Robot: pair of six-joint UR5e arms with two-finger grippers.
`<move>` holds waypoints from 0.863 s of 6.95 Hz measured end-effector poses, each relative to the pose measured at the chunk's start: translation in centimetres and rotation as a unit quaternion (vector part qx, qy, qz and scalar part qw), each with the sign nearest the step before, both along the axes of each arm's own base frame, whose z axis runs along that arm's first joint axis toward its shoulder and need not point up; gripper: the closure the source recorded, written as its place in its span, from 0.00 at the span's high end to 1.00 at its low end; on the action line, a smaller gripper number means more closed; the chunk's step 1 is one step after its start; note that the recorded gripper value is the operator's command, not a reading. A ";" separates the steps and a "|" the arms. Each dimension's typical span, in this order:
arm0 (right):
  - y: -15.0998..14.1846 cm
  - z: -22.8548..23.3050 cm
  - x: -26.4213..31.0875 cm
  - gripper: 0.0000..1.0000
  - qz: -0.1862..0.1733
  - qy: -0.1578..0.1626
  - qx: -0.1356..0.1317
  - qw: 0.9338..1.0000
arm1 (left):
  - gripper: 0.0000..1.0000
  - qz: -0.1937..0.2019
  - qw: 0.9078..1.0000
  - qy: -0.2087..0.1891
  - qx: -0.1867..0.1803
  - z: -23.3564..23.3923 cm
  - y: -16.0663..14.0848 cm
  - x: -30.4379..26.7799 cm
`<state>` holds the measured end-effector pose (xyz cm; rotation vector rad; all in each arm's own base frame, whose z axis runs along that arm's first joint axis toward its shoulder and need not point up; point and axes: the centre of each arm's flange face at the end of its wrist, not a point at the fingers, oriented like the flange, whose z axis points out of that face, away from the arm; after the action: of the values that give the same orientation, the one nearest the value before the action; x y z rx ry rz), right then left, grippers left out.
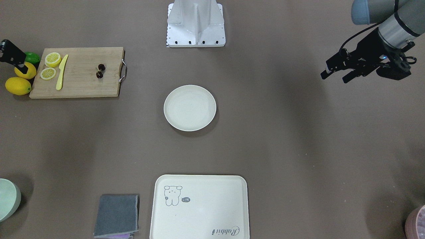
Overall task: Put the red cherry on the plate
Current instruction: 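Reach the right gripper to the cutting board and grasp the dark cherries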
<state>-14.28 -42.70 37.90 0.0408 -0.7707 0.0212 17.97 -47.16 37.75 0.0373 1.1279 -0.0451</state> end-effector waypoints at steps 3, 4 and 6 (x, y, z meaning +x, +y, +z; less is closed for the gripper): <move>6.9 -2.9 -12.7 0.97 0.021 0.025 -0.005 0.999 | 0.99 0.006 1.000 -0.009 0.011 1.5 -0.6 -0.2; 9.5 -3.5 -15.6 0.95 0.028 0.022 -0.008 0.999 | 0.99 0.003 1.000 -0.010 0.010 1.7 -0.6 -0.6; 14.3 -2.1 -20.4 0.92 0.050 0.017 0.000 0.999 | 0.99 -0.003 1.000 -0.013 0.007 2.1 -0.8 -1.2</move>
<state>-34.64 -28.38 35.84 0.0797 -0.7341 0.1149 16.79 -47.99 39.90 0.0527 1.1025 -0.0417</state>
